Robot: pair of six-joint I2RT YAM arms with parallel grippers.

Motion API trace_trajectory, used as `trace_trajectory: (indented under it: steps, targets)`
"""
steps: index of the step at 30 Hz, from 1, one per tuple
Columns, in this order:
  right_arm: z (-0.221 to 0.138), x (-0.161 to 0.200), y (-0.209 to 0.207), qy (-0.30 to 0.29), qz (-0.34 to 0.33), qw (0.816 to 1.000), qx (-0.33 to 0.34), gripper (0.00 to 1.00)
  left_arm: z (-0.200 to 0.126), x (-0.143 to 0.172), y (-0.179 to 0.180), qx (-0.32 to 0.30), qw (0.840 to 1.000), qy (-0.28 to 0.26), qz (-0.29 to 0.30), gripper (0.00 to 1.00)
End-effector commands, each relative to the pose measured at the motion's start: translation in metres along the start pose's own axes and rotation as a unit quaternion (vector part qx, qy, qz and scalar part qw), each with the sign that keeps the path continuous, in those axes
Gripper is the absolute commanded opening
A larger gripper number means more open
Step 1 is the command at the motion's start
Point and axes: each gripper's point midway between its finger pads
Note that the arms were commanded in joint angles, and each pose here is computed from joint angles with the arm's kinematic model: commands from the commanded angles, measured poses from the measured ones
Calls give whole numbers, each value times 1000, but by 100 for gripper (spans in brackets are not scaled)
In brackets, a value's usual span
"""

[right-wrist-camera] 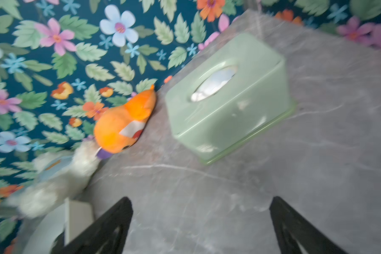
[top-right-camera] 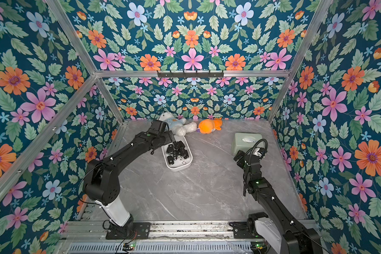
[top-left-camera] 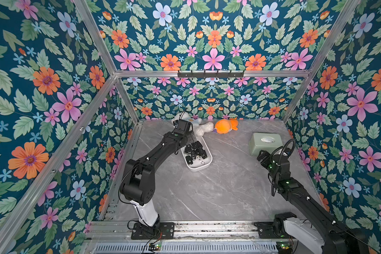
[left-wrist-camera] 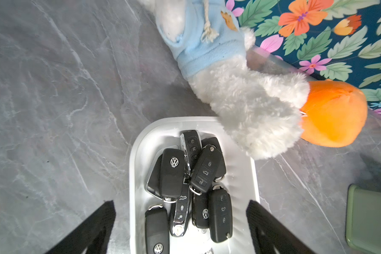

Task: Place the car key into the storage box
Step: Place the car key in the storage box, then reset both arms

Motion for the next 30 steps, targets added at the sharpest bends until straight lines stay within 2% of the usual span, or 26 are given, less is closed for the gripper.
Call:
trace_trajectory:
  steps: [1, 3, 6, 11, 16, 18, 20, 21, 23, 24, 26, 28, 29, 30]
  targets:
    - [0, -38, -19, -108, -48, 992, 36, 99, -10, 5, 12, -17, 1000, -9, 3, 99]
    - [-1, -41, -38, -140, -72, 985, 66, 99, -14, 15, 20, -24, 1000, -4, -3, 99]
    - [6, -50, -55, -146, -68, 982, 94, 99, -18, 40, 37, -50, 998, 23, -19, 99]
    - [-3, -68, -58, -239, -117, 961, 78, 99, -32, 68, 60, -82, 995, 45, -17, 99]
    - [5, -64, -48, -258, -123, 958, 35, 99, -48, 85, 88, -124, 991, 43, -3, 99]
    - [11, -57, -54, -250, -128, 959, 45, 99, -53, 93, 98, -139, 989, 44, 2, 99]
    - [7, -58, -53, -269, -133, 953, 32, 99, -59, 99, 112, -160, 986, 39, 10, 99]
    - [13, -50, -51, -243, -140, 959, 30, 99, -62, 101, 119, -170, 985, 34, 13, 99]
    - [12, -50, -43, -248, -153, 957, 4, 99, -66, 102, 136, -198, 980, 17, 28, 99]
    - [18, -43, -39, -229, -166, 959, -6, 99, -69, 100, 144, -210, 977, 4, 35, 99]
    - [28, -37, -46, -201, -155, 967, -9, 99, -69, 94, 157, -229, 970, -32, 71, 99]
    - [20, -46, -43, -235, -152, 960, -27, 99, -66, 87, 162, -227, 965, -70, 110, 99]
    - [27, -39, -48, -206, -152, 967, -13, 99, -65, 81, 164, -225, 962, -93, 125, 99]
    - [26, -39, -49, -208, -151, 966, -14, 99, -62, 77, 166, -221, 959, -115, 137, 99]
Point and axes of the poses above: each gripper's point midway between its finger pads, its own z axis out along the fingers, its own y axis along the line the jaws close on, x = y × z, and after that the axes turned 12 degrees about z, right-handed
